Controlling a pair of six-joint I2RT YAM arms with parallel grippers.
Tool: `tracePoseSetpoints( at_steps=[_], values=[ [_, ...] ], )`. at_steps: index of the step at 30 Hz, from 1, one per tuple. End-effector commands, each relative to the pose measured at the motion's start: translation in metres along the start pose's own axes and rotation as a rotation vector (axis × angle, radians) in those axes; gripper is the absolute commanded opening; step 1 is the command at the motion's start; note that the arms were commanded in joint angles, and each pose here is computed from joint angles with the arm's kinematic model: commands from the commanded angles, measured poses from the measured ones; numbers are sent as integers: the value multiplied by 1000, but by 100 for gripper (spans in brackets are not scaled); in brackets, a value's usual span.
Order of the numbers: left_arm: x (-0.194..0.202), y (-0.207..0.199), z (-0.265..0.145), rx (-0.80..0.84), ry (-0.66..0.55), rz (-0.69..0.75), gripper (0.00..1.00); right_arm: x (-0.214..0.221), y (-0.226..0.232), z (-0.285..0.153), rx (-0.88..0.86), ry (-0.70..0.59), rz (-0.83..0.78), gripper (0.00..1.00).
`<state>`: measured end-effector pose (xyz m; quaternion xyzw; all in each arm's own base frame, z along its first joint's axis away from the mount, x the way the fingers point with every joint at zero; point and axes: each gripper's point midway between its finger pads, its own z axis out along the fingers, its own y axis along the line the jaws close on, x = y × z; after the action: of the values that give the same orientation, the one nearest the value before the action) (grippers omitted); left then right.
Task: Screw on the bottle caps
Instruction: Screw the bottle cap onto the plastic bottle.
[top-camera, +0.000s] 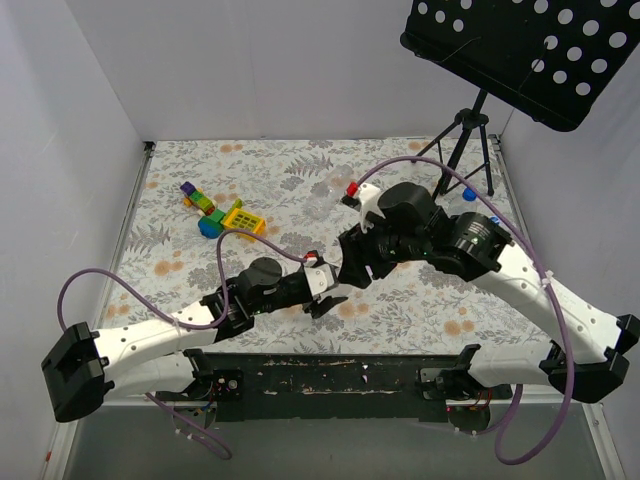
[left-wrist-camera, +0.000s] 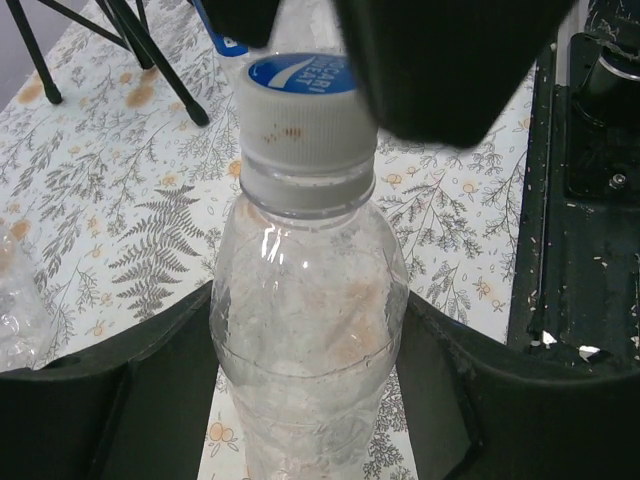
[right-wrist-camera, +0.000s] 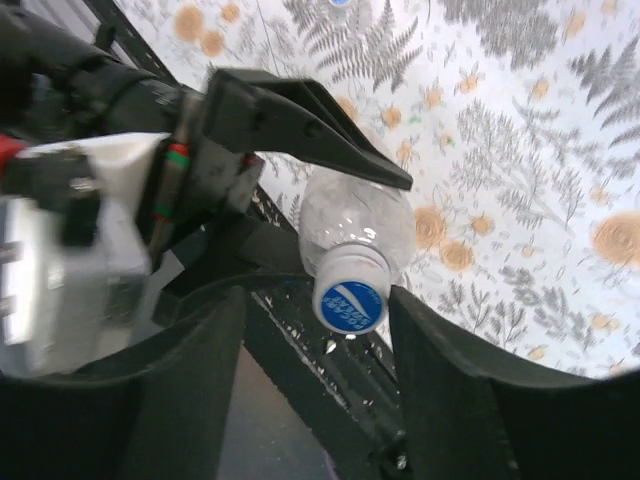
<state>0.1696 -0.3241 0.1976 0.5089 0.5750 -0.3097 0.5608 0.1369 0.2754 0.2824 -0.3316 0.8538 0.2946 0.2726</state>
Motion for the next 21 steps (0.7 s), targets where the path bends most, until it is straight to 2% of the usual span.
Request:
tracePoseSetpoints(
  at_steps=[1, 8, 13, 21],
  values=[
    [-17, -3, 4, 52, -18, 2, 0, -42, 23, -47, -86, -186, -193, 69],
    [-33, -35, -10, 369, -71, -101, 0, -28, 19, -73, -114, -198, -557, 72],
    [-42, -54, -22, 613, -95, -192, 0, 4, 38, -69, -317, -150, -757, 70],
    [-42, -60, -27, 669, -96, -182, 0, 24, 45, -55, -444, -86, -874, 67]
  ],
)
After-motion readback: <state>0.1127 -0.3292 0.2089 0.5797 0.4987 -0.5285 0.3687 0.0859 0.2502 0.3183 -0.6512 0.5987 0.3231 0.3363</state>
